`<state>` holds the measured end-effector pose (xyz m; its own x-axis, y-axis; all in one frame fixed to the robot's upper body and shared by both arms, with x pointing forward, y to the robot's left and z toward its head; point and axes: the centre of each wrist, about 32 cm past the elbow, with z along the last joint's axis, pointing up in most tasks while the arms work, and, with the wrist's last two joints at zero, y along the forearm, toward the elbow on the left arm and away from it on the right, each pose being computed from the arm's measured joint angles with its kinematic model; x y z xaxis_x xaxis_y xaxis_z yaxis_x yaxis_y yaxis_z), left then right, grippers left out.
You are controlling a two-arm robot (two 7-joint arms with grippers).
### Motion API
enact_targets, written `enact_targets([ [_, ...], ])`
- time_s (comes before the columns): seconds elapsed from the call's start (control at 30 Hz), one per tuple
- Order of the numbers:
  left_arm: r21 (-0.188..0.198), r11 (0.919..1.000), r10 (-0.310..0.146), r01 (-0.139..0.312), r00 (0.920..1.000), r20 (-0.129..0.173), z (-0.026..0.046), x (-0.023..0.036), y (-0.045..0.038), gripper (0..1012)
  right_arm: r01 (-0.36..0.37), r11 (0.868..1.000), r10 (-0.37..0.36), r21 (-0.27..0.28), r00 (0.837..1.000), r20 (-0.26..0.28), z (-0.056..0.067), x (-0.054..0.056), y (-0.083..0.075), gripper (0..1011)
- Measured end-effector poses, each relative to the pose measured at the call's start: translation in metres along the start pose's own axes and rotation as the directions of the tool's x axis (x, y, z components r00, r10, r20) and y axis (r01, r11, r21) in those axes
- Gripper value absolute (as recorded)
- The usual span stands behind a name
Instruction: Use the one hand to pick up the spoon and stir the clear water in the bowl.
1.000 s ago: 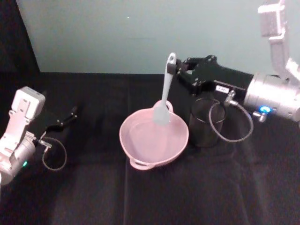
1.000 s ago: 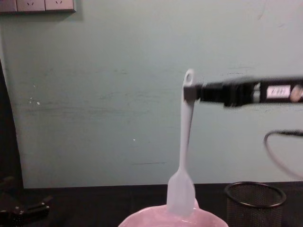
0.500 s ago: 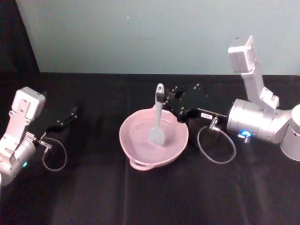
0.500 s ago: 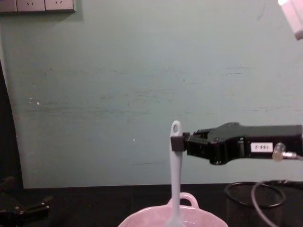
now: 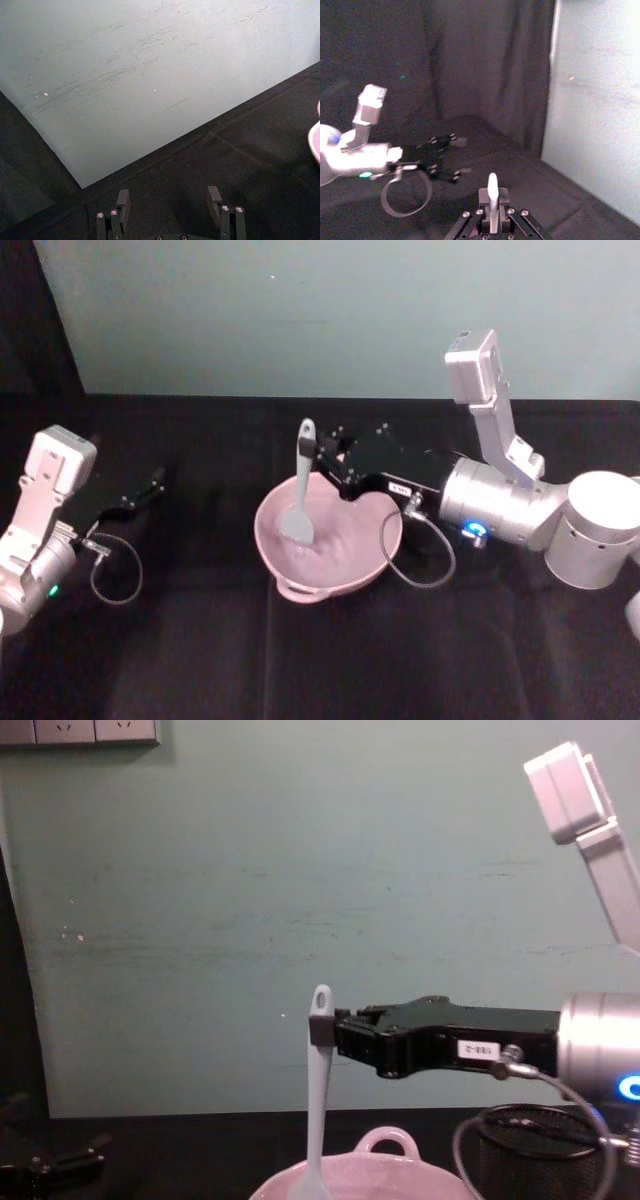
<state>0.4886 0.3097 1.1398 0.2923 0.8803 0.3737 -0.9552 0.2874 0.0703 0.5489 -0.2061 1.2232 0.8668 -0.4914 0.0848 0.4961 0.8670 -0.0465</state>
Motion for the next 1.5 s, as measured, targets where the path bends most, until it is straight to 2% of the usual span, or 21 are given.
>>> enact_targets([
  [0.23,0.0,1.0,0.0,0.0,1.0,0.0,0.0,0.0,0.0,1011,0.103,0.994,-0.105,0.042,0.993,0.058,-0.009,0.005,0.013,106],
  [0.37,0.0,1.0,0.0,0.0,1.0,0.0,0.0,0.0,0.0,1011,0.151,0.988,-0.154,0.038,0.983,0.102,-0.011,0.011,0.013,106],
  [0.5,0.0,1.0,0.0,0.0,1.0,0.0,0.0,0.0,0.0,1011,0.173,0.985,-0.175,0.028,0.976,0.133,-0.009,0.018,0.002,106],
  [0.53,0.0,1.0,0.0,0.0,1.0,0.0,0.0,0.0,0.0,1011,0.173,0.985,-0.175,0.028,0.976,0.133,-0.009,0.018,0.002,106],
  [0.67,0.0,1.0,0.0,0.0,1.0,0.0,0.0,0.0,0.0,1011,0.156,0.988,-0.157,0.022,0.977,0.144,0.0,0.017,-0.015,106],
  [0.83,0.0,1.0,0.0,0.0,1.0,0.0,0.0,0.0,0.0,1011,0.113,0.993,-0.115,0.026,0.985,0.129,0.008,0.009,-0.029,106],
  [1.03,0.0,1.0,0.0,0.0,1.0,0.0,0.0,0.0,0.0,1011,0.033,0.999,-0.034,0.02,0.998,0.043,0.007,-0.01,-0.034,106],
  [1.07,0.0,1.0,0.0,0.0,1.0,0.0,0.0,0.0,0.0,1011,0.033,0.999,-0.034,0.02,0.998,0.043,0.007,-0.01,-0.034,106],
  [1.17,0.0,1.0,0.0,0.0,1.0,0.0,0.0,0.0,0.0,1011,0.001,1.0,-0.001,0.021,1.0,-0.008,0.002,-0.019,-0.027,106],
  [1.27,0.0,1.0,0.0,0.0,1.0,0.0,0.0,0.0,0.0,1011,-0.01,0.999,0.011,0.031,0.999,-0.034,-0.002,-0.023,-0.019,106],
  [1.4,0.0,1.0,0.0,0.0,1.0,0.0,0.0,0.0,0.0,1011,0.0,0.999,0.002,0.052,0.999,-0.049,-0.006,-0.024,-0.008,106],
  [1.5,0.0,1.0,0.0,0.0,1.0,0.0,0.0,0.0,0.0,1011,0.035,0.997,-0.032,0.068,0.999,-0.039,-0.011,-0.022,0.002,106],
])
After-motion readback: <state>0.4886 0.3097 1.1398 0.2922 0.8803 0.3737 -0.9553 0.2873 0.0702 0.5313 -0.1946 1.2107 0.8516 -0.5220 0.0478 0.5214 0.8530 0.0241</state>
